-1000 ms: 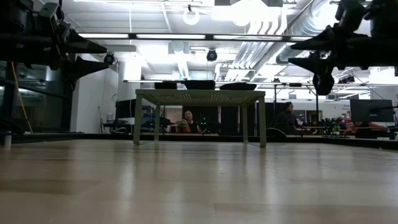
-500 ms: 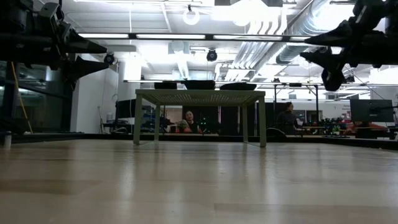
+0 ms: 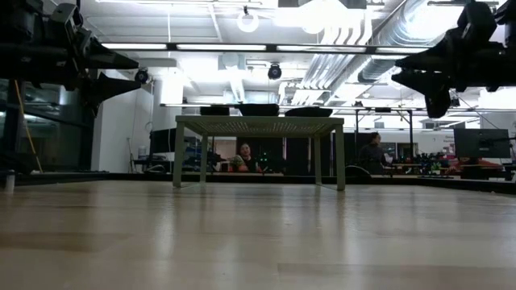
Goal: Pick & Place Mini shaped plates
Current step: Return to Home Position
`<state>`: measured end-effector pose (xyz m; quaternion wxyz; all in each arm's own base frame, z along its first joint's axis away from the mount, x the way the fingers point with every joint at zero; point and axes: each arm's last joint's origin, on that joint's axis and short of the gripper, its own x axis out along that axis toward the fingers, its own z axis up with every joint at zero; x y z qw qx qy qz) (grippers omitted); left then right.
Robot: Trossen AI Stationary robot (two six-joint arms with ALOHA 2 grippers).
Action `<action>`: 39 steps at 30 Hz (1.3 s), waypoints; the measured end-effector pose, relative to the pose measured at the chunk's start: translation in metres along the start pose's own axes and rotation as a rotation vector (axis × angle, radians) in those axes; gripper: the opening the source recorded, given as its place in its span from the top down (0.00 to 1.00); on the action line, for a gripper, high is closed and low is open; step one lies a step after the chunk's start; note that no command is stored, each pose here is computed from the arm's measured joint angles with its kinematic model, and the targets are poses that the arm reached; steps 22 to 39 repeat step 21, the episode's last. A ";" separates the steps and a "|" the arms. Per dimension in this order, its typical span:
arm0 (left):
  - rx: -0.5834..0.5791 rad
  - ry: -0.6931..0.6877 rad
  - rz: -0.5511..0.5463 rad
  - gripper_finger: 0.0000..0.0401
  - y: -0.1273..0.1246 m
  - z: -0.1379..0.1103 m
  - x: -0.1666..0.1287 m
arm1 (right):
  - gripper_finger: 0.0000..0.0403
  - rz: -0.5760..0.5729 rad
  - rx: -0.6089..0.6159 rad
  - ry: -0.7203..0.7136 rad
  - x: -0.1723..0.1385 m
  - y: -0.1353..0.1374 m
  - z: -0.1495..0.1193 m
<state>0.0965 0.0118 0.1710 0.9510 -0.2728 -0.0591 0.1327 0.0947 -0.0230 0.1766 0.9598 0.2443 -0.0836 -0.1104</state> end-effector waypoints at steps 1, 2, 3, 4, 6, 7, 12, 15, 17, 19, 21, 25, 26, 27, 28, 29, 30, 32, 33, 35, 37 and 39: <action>0.000 0.000 0.000 0.52 0.000 0.000 0.000 | 0.67 -0.001 -0.019 0.001 0.000 0.000 0.000; 0.000 0.000 0.000 0.52 0.000 0.000 0.000 | 0.67 0.002 -0.035 -0.003 0.000 0.000 0.000; 0.000 0.000 0.000 0.52 0.000 0.000 0.000 | 0.67 0.004 -0.046 -0.006 0.000 0.000 0.001; 0.000 0.000 0.000 0.52 0.000 0.000 0.000 | 0.67 0.004 -0.056 -0.004 0.000 0.000 0.000; 0.000 0.000 0.000 0.52 0.000 0.000 0.000 | 0.67 0.004 -0.071 -0.003 0.000 0.000 0.000; 0.000 0.000 0.000 0.52 0.000 0.000 0.000 | 0.67 0.004 -0.072 -0.004 0.000 0.000 0.000; 0.000 0.000 0.000 0.52 0.000 0.000 0.000 | 0.67 0.005 -0.073 -0.004 0.000 0.000 0.000; -0.001 0.000 -0.001 0.52 0.000 0.000 0.000 | 0.67 0.005 -0.073 -0.003 0.000 0.000 0.000; 0.000 0.000 0.000 0.52 0.000 0.000 0.000 | 0.67 0.006 -0.073 -0.003 0.000 0.000 0.000; 0.000 0.000 0.000 0.52 0.000 0.000 0.000 | 0.67 0.006 -0.073 -0.003 0.000 0.000 0.000; 0.000 0.000 0.000 0.52 0.000 0.000 0.000 | 0.67 0.006 -0.073 -0.003 0.000 0.000 0.000; 0.000 0.000 0.000 0.52 0.000 0.000 0.000 | 0.67 0.006 -0.073 -0.003 0.000 0.000 0.000; 0.000 0.000 0.000 0.52 0.000 0.000 0.000 | 0.67 0.006 -0.073 -0.003 0.000 0.000 0.000; 0.000 0.000 0.000 0.52 0.000 0.000 0.000 | 0.67 0.006 -0.073 -0.003 0.000 0.000 0.000; 0.000 0.000 0.000 0.52 0.000 0.000 0.000 | 0.67 0.006 -0.073 -0.003 0.000 0.000 0.000; 0.000 0.000 0.000 0.52 0.000 0.000 0.000 | 0.67 0.006 -0.073 -0.003 0.000 0.000 0.000; 0.000 0.000 0.000 0.52 0.000 0.000 0.000 | 0.67 0.006 -0.073 -0.003 0.000 0.000 0.000; 0.000 0.000 0.000 0.52 0.000 0.000 0.000 | 0.67 0.006 -0.073 -0.003 0.000 0.000 0.000; 0.000 0.000 0.000 0.52 0.000 0.000 0.000 | 0.67 0.006 -0.073 -0.003 0.000 0.000 0.000; 0.000 0.000 0.000 0.52 0.000 0.000 0.000 | 0.67 0.006 -0.073 -0.003 0.000 0.000 0.000; 0.000 0.000 0.000 0.52 0.000 0.000 0.000 | 0.67 0.006 -0.073 -0.003 0.000 0.000 0.000; 0.000 0.000 0.000 0.52 0.000 0.000 0.000 | 0.67 0.006 -0.073 -0.003 0.000 0.000 0.000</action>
